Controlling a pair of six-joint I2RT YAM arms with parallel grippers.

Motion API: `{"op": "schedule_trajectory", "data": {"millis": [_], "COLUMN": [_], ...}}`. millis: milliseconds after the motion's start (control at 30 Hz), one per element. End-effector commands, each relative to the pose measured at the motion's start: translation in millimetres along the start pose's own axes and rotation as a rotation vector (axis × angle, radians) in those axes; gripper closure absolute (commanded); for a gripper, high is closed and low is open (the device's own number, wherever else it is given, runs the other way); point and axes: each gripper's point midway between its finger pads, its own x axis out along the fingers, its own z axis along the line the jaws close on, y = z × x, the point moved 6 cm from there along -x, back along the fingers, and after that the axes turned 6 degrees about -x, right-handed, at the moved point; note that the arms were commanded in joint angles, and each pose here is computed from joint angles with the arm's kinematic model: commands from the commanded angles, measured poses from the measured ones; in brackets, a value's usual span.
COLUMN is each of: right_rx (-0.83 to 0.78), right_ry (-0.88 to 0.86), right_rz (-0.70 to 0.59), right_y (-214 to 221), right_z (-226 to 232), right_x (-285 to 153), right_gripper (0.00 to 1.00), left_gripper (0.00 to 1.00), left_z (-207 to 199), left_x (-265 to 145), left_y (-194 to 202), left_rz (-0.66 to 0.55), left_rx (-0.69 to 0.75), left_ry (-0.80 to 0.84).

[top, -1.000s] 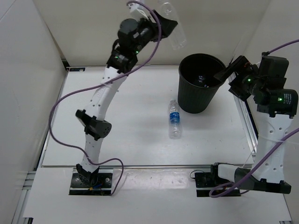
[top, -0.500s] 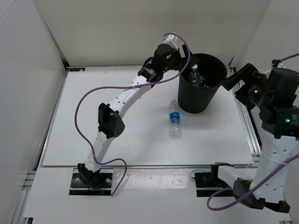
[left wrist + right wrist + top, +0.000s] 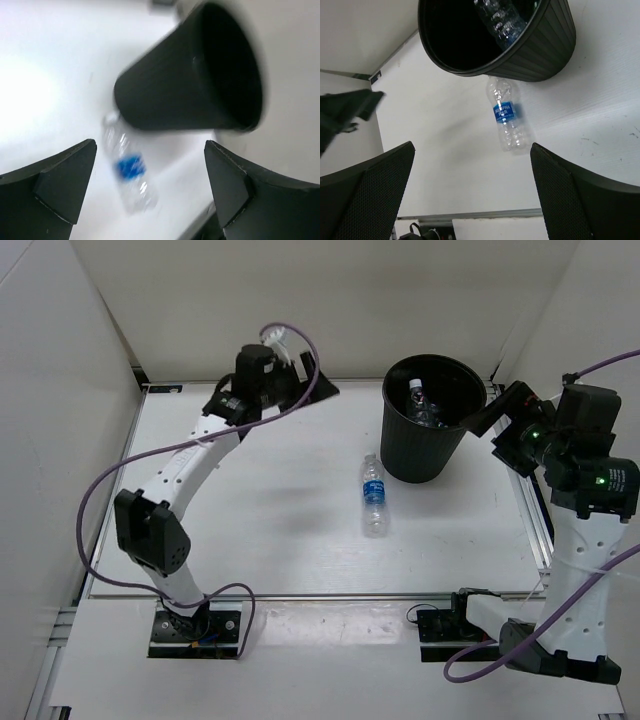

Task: Put the plastic bottles in the bin

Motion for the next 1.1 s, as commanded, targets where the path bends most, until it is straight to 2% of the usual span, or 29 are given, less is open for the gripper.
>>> {"op": "schedule_trajectory", "data": {"millis": [0,167,433,600,800,1067], "right_rx": [-0.011,-0.015,-0.019,-0.017,-0.011,-0.016], "right_ry": [-0.028,-0.027,0.0,0.004,0.015,0.035], "right_rz": [-0.003,0.018,0.025,0.033,0.054,0.069], "right_y": [2.8,6.7,11.0,14.6,21.0,27.0], "right_z": [-0.4,-3.5,-9.7,-11.9,-16.5,-22.6], "right_x": [2.4,8.6,12.1,12.8,16.6,20.0], "right_gripper": [0.0,0.0,0.0,0.0,0.0,0.0], "left_gripper": [0.0,0.0,0.0,0.0,0.0,0.0], "left_z": [34.9,63.5,75.5,89.2,85.2,70.5], "left_x": [20.1,51.7,81.3,93.4,108.1,139.9], "left_y": [90.6,133.2,183.8,197.4,198.3,217.5], "left_rz": [0.342,0.493,0.653,0.692,0.696,0.762], "left_rx": [-0.059,-0.161,-0.255,-0.294,-0.304,-0.33], "left_ry": [-0.044,-0.091,-0.11,-0.136,-0.122,-0.055]}}
